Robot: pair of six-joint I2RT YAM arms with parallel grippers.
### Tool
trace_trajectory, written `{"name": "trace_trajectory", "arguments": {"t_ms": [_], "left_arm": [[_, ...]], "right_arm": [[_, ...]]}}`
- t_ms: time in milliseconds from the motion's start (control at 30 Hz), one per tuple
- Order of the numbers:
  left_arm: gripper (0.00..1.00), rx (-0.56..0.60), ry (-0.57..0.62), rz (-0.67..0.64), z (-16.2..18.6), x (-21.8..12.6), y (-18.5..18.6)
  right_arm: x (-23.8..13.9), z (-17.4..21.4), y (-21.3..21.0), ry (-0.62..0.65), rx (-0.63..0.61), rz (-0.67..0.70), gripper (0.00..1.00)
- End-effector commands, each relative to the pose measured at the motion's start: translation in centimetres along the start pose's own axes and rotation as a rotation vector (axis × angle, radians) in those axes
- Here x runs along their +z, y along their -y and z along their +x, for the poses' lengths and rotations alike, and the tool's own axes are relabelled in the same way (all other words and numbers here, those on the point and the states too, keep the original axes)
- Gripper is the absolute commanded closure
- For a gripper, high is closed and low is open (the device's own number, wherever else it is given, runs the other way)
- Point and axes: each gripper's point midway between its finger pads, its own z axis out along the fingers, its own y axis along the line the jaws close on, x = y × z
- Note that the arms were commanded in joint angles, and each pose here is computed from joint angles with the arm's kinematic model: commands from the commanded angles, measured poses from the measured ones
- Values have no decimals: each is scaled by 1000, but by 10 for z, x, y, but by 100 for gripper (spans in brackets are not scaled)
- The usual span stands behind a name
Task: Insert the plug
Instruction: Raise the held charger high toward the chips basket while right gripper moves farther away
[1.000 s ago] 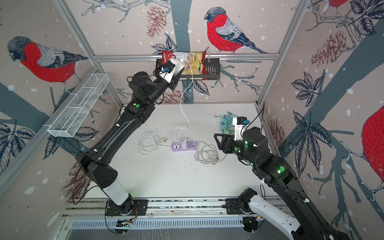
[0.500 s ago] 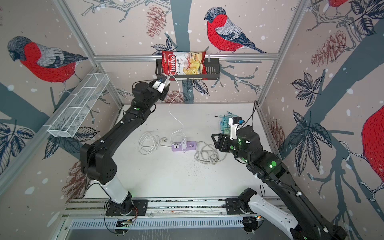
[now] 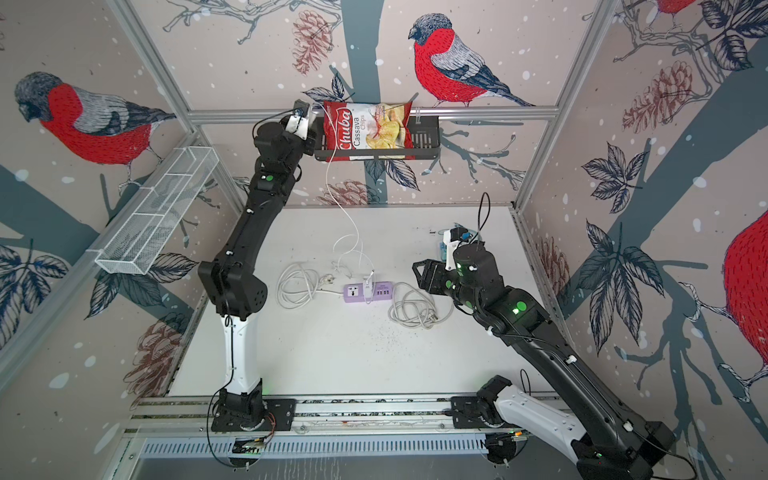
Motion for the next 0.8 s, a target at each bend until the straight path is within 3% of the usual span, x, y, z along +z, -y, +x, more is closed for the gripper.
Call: {"name": "trace_trajectory", "arguments": {"t_ms": [0, 133, 233, 400, 767], "left_arm": [[73, -41, 16, -39, -8, 0, -13], [74, -59, 82, -75, -37, -10, -28], [77, -146, 120, -50, -50, -23, -29], [75, -364, 258, 169, -77, -70, 3], [75, -611, 312, 662, -173, -161, 70]], "right_arm": [[-2, -10, -12, 26, -3, -44, 37], [-1, -10, -12, 26, -7, -48, 37], [3, -8, -15, 20, -8, -66, 37], [7, -3, -13, 11, -7, -71, 37], [8, -9, -2, 26, -24, -26, 35]]}}
